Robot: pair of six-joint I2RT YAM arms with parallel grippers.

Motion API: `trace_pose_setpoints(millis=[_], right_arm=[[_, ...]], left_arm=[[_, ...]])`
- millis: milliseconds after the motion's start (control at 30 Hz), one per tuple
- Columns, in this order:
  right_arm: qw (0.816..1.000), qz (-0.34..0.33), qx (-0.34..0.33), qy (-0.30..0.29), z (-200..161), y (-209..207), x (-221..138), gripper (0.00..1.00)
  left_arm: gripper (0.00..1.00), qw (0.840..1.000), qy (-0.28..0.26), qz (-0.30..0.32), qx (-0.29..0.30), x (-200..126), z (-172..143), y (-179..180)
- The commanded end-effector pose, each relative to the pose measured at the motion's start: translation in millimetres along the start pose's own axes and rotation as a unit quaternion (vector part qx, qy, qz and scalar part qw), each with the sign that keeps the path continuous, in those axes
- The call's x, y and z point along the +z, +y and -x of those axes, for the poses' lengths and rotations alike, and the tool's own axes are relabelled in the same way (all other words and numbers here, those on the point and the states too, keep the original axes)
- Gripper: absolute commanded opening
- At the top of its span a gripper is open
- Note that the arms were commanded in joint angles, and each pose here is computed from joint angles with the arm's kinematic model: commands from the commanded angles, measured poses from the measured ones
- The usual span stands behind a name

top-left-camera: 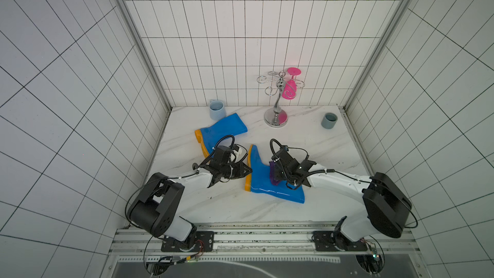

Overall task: Wipe the rubber boots with a cloth
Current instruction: Wipe the dirt off the rubber boot.

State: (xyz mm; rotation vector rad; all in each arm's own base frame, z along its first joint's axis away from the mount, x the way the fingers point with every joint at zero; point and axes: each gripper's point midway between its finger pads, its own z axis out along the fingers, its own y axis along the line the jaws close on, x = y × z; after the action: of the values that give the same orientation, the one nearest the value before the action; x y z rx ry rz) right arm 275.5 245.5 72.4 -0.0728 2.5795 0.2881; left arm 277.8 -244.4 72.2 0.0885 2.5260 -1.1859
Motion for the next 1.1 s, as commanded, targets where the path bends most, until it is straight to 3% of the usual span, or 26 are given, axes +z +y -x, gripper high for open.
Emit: trace_pose_setpoints(millis=[0,400,600,833,1067], right_arm=[[0.995,0.088,-0.011,-0.033,29,63,-19,0.00],[0.989,0.142,-0.045,-0.007,-29,97,-42,0.00],[0.991,0.122,-0.060,0.012,-53,96,-34,0.00],[0.997,0.006,-0.061,0.043,-97,29,-22,0.00],[0.994,-0.093,-0.022,0.054,-125,-48,-35,0.00]], left_arm=[[0.23,0.995,0.014,0.083,-0.045,7,-18,47],[0.23,0.995,0.012,0.084,-0.047,10,-17,49],[0.23,0.995,0.014,0.085,-0.048,10,-18,50],[0.23,0.995,0.015,0.086,-0.044,9,-18,50],[0.23,0.995,0.014,0.087,-0.041,8,-20,52]])
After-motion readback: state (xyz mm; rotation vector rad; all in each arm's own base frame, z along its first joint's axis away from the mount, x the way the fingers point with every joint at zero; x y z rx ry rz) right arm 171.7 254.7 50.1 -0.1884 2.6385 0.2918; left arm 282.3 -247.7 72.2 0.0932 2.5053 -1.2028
